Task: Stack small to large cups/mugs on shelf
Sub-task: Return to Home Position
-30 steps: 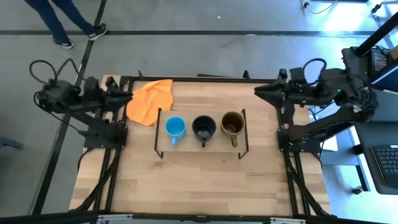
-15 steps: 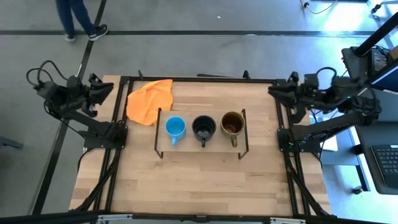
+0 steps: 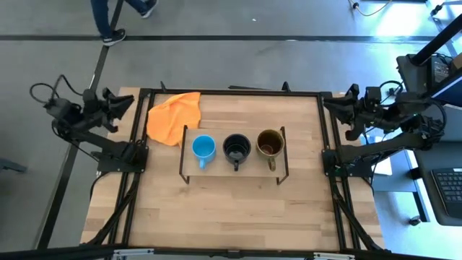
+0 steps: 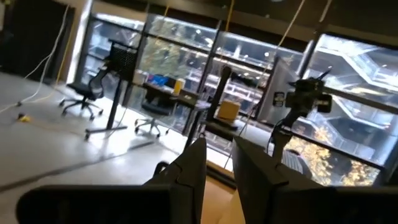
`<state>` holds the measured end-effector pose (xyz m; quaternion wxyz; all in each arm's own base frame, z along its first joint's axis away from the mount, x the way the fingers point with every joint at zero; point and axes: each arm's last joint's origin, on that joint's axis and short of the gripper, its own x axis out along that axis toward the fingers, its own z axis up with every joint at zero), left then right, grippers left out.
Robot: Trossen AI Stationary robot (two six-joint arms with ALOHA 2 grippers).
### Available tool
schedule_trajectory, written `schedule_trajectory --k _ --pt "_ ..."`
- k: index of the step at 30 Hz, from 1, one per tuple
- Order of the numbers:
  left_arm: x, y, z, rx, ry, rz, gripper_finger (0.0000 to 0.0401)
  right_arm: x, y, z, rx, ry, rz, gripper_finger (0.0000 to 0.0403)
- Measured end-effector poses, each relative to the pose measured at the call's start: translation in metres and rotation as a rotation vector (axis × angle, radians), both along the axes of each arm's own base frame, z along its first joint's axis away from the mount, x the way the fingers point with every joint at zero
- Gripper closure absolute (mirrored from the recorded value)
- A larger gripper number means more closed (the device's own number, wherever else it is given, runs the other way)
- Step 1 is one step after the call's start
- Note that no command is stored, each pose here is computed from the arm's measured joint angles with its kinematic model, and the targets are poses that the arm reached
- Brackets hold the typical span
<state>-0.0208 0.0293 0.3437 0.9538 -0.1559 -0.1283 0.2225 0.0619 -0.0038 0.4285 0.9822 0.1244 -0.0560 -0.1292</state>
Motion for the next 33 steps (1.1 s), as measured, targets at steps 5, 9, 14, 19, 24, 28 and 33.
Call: schedule_trajectory --k 5,9,14,19,24,28,33 --pt "0.023 -0.009 -0.016 -0.033 -0.021 0.038 0.0328 -0.008 -0.002 -0.011 0.029 -0.014 -0.021 0.0322" --pt "0.041 -0.014 -0.021 -0.001 -0.061 0.031 0.0328 -0.016 -0.003 -0.019 0.033 -0.024 -0.056 0.0322" --pt "0.052 -0.016 -0.021 0.031 -0.035 0.074 0.0328 -0.031 -0.006 -0.029 0.030 -0.036 -0.095 0.0322" --pt "0.056 -0.016 -0.023 0.022 0.001 0.103 0.0328 -0.049 -0.009 -0.040 0.043 -0.014 -0.122 0.0322" --pt "0.058 -0.019 -0.023 0.052 -0.001 0.005 0.0328 -0.062 -0.010 -0.044 0.050 -0.026 -0.115 0.0322" --pt "0.065 -0.021 -0.032 0.044 0.003 -0.041 0.0329 -0.067 -0.010 -0.050 0.038 -0.019 -0.100 0.0322" --pt "0.082 -0.026 -0.054 0.052 -0.054 -0.054 0.0329 -0.055 -0.008 -0.075 0.039 -0.046 -0.054 0.0322"
